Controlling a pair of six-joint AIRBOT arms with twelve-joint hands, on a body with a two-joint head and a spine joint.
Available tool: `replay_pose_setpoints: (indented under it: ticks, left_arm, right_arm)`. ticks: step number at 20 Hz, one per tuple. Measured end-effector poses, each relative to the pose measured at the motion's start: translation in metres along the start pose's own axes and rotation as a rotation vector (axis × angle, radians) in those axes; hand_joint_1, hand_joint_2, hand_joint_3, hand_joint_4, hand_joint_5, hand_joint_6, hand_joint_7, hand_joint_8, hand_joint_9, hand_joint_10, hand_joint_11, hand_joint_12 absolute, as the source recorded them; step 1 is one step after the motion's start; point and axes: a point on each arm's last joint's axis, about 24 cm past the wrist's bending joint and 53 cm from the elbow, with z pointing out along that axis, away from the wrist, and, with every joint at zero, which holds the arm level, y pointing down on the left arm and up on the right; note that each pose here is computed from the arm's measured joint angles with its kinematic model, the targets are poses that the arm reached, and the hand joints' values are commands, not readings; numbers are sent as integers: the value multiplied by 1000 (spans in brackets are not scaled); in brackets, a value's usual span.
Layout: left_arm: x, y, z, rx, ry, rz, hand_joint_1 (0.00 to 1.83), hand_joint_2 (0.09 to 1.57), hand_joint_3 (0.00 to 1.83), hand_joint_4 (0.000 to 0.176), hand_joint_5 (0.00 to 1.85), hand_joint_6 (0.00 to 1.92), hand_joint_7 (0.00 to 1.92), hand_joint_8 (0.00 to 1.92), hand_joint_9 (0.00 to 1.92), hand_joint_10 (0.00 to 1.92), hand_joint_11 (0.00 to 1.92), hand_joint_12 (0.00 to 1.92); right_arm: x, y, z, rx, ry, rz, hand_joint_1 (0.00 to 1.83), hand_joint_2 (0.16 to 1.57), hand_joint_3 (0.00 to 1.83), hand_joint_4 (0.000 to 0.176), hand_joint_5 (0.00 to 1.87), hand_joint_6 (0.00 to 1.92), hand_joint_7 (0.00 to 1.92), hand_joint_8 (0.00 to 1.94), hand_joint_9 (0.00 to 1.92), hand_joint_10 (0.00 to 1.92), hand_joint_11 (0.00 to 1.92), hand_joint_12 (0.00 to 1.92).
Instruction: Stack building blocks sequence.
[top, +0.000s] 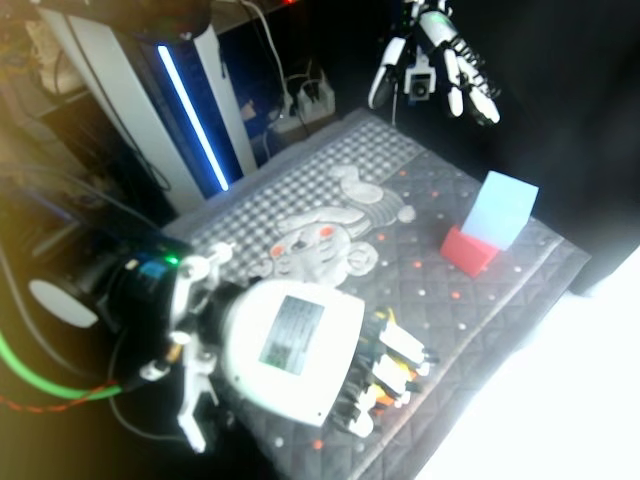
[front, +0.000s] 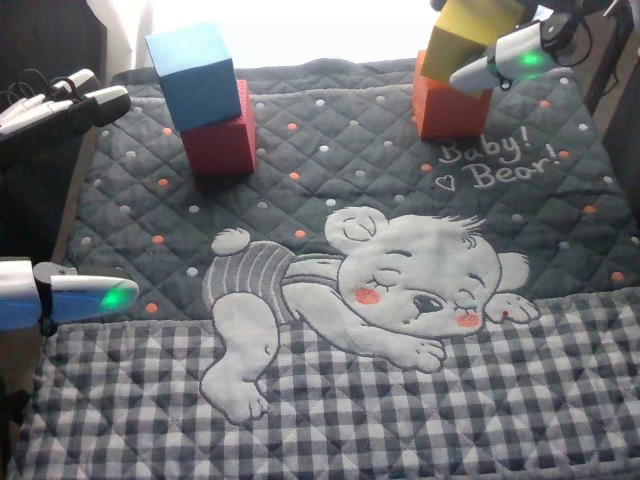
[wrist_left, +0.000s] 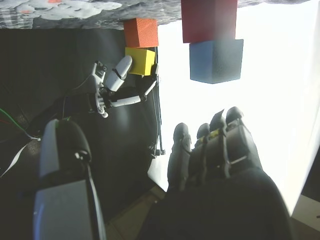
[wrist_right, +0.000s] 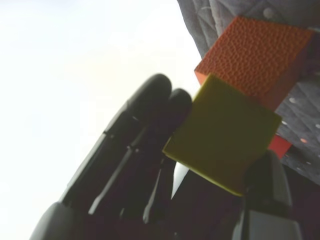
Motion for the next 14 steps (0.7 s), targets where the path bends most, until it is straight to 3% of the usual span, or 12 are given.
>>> replay_pose_setpoints:
  ticks: [1, 2, 3, 4, 5, 6, 9, 10, 11, 12, 13, 14]
  left_arm:
    - [0, 0, 0, 2, -1, 0, 970, 854, 0, 26, 240, 1, 0, 0, 0, 0, 2, 15]
    - [-1, -1, 0, 3, -2, 0, 970, 854, 0, 26, 240, 1, 0, 0, 0, 0, 2, 15]
    - [-1, -1, 0, 6, -4, 0, 974, 856, 1, 17, 242, 2, 0, 0, 0, 0, 0, 15]
    - [-1, -1, 0, 6, -5, 0, 970, 854, 0, 18, 245, 2, 0, 0, 0, 0, 0, 14]
    - [-1, -2, 0, 8, -5, 0, 967, 854, 0, 20, 246, 3, 3, 1, 0, 0, 0, 13]
    - [-1, -2, 0, 8, -5, 0, 964, 857, 1, 17, 244, 1, 2, 1, 0, 0, 0, 13]
    - [0, -2, 0, 9, -8, -5, 970, 861, 2, 13, 243, 1, 0, 0, 0, 0, 0, 11]
    - [1, -2, 0, 9, -5, -6, 975, 862, 2, 14, 245, 1, 0, 0, 0, 0, 0, 1]
    - [2, -2, 0, 9, -4, -8, 989, 861, 1, 14, 247, 2, 0, 0, 0, 0, 0, 0]
    - [2, -2, 0, 11, -4, -7, 1001, 861, 1, 27, 235, 0, 0, 0, 0, 0, 0, 0]
    - [1, -1, 0, 10, -5, -8, 996, 863, 2, 28, 232, 0, 0, 0, 0, 0, 0, 0]
    - [1, -1, 0, 9, -6, -8, 988, 861, 1, 35, 234, 1, 0, 0, 0, 0, 0, 0]
  right_arm:
    - [0, 0, 0, 0, 0, 0, 1001, 1132, 0, 0, 377, 1, 746, 0, 784, 0, 791, 264]
    - [1, 0, 0, 0, 2, 1, 1001, 1132, 0, 0, 377, 1, 746, 0, 784, 0, 791, 264]
    - [2, 1, -1, -2, 5, 1, 957, 1122, 0, 19, 306, 0, 640, 0, 695, 0, 735, 232]
    - [4, 0, -1, 0, 9, 1, 883, 1120, 0, 55, 203, 0, 463, 0, 585, 0, 646, 189]
    - [5, 0, -3, 0, 13, 1, 849, 1111, 0, 79, 161, 0, 356, 0, 526, 0, 594, 167]
    - [6, 0, -3, 2, 17, 1, 842, 1103, 0, 86, 148, 0, 334, 0, 523, 4, 578, 162]
    - [3, 0, -6, -1, 12, 1, 836, 1099, 0, 110, 117, 2, 308, 3, 459, 0, 357, 484]
    - [3, 1, -8, -8, 10, 1, 839, 1092, 2, 109, 116, 0, 318, 0, 451, 0, 297, 583]
    - [4, 2, -9, -9, 13, 1, 837, 1076, 2, 122, 121, 0, 329, 0, 433, 6, 243, 696]
    - [5, 6, -13, -22, 13, 3, 832, 1056, 1, 124, 99, 0, 307, 0, 356, 0, 103, 846]
    - [6, 8, -16, -31, 13, 4, 836, 1047, 1, 119, 69, 0, 289, 0, 328, 0, 23, 925]
    - [4, 13, -22, -54, 3, 5, 808, 1018, 0, 144, 13, 0, 216, 0, 278, 0, 4, 937]
